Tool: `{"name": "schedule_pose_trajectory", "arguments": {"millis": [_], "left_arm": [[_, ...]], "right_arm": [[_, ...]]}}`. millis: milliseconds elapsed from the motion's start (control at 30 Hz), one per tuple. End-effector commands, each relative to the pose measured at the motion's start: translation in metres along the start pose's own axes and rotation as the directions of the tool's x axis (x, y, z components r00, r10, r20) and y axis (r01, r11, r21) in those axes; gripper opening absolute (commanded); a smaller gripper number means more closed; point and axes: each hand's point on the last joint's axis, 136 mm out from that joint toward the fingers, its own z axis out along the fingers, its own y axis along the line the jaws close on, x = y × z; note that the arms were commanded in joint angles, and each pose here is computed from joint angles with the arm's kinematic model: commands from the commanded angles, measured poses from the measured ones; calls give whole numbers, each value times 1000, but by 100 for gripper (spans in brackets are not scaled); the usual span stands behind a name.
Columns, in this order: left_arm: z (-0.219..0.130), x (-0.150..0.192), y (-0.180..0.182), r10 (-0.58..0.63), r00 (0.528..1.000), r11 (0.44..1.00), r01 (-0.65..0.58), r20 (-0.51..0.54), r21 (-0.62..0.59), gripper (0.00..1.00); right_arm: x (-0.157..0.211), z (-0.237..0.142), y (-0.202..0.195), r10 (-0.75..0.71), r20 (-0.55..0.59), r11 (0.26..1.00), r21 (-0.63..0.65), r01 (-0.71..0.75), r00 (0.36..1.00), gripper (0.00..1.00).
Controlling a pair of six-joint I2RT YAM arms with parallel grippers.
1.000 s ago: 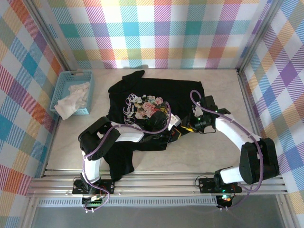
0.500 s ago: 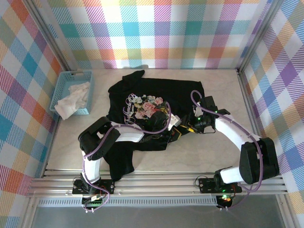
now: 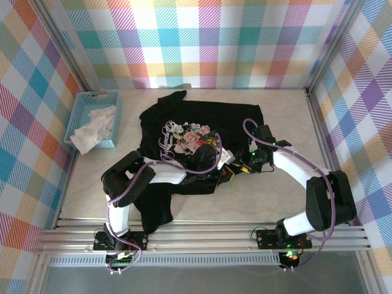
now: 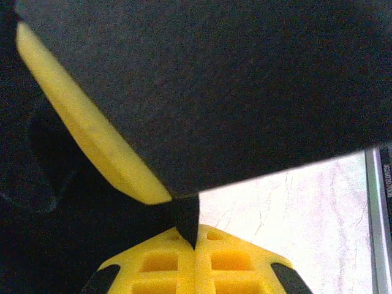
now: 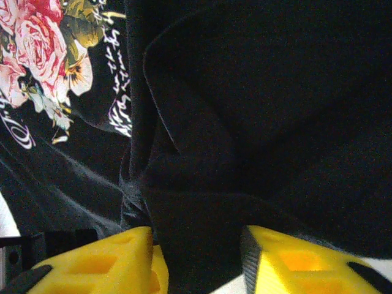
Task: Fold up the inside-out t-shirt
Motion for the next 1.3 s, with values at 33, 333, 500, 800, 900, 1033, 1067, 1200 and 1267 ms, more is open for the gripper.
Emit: {"name": "schedule_pose_trajectory", "arguments": {"millis": [33,333,500,800,900,1033,1067,1200,1267], "left_arm": [[4,7,-3,25,1000,1000,-24,-10,13,0],[3,7,-1,24,1000,1000,-24,-10,3,0],[0,-2,-4,10,1000,1000,-10,16,0,16],[-67,-16,15,-215,969,970,226,117,-87,46],[-111,7,50,-357,926,877,378,126,-296,47],[-184,65,83,-501,858,637,451,109,-625,49],[-202,82,87,-554,825,570,477,117,-669,50],[-261,126,87,-665,715,366,565,216,-739,54],[-284,143,84,-678,696,292,549,236,-783,57]], "right_arm": [[-6,2,4,9,21,1000,-3,-9,1000,29],[-13,-18,-2,-43,103,998,57,37,994,0],[-17,-36,-11,-89,156,989,128,69,984,0],[-53,-60,-11,-168,259,976,178,124,951,0],[-79,-60,-3,-145,275,987,106,120,950,0],[-117,-67,1,-145,333,988,92,121,932,0],[-123,-68,2,-147,344,988,93,122,928,0],[-143,-73,1,-161,373,985,111,129,914,0],[-150,-77,-5,-169,384,983,134,126,908,0]]}}
